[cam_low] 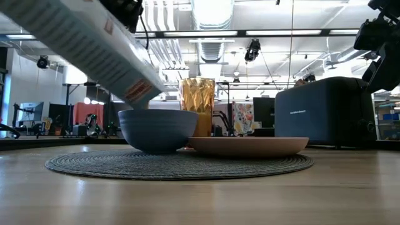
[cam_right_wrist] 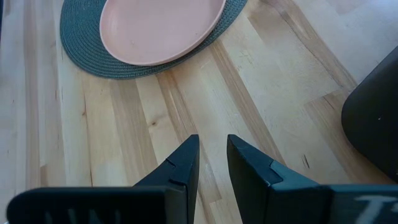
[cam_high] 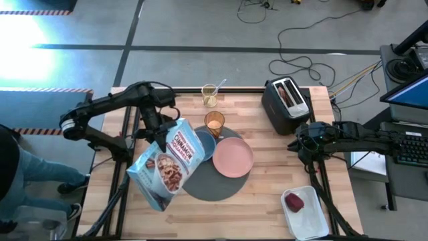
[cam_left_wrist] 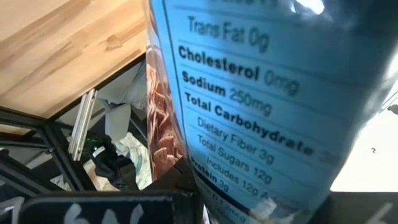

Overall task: Arrange a breakfast setting
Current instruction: Pour the cereal box into the blue bowl

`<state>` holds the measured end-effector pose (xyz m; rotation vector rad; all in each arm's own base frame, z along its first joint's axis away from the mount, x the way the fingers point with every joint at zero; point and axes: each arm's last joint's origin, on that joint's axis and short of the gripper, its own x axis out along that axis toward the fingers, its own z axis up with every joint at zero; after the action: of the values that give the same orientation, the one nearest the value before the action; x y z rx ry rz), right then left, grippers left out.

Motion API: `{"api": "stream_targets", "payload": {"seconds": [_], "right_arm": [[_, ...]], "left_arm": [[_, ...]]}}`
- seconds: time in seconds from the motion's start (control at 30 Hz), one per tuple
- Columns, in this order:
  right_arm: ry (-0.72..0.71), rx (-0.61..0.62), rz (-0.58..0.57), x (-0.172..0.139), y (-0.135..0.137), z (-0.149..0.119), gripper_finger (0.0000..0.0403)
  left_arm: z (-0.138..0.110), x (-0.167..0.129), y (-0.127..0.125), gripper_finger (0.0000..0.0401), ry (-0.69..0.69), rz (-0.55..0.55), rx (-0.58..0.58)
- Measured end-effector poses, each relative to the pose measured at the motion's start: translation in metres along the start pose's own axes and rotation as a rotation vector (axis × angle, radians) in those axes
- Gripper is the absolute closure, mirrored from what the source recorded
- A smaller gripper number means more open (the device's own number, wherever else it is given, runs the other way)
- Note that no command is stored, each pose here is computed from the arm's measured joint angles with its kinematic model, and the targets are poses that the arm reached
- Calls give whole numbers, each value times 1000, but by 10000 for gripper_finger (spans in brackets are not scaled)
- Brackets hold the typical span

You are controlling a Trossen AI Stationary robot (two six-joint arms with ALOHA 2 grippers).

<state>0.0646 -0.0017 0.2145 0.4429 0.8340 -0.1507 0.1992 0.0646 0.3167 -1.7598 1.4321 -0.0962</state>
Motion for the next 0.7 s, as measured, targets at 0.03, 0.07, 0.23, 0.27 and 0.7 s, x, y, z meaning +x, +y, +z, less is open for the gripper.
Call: {"api": "stream_targets", "payload": {"seconds": [0.03, 0.07, 0.23, 0.27, 0.7], "right_arm": [[0, 0, 0, 0, 0, 0, 330], [0, 0, 0, 0, 0, 0, 330], [0, 0, 0, 0, 0, 0, 330], [0, 0, 0, 0, 0, 0, 330], [0, 0, 0, 0, 0, 0, 330]], "left_arm": [[-1, 0, 2, 349, 0, 0, -1], [-2, 1, 5, 349, 0, -2, -3], [-10, -3, 7, 349, -12, -23, 24], [-11, -4, 6, 349, -17, -24, 32], [-11, -5, 9, 349, -30, -18, -8]]}}
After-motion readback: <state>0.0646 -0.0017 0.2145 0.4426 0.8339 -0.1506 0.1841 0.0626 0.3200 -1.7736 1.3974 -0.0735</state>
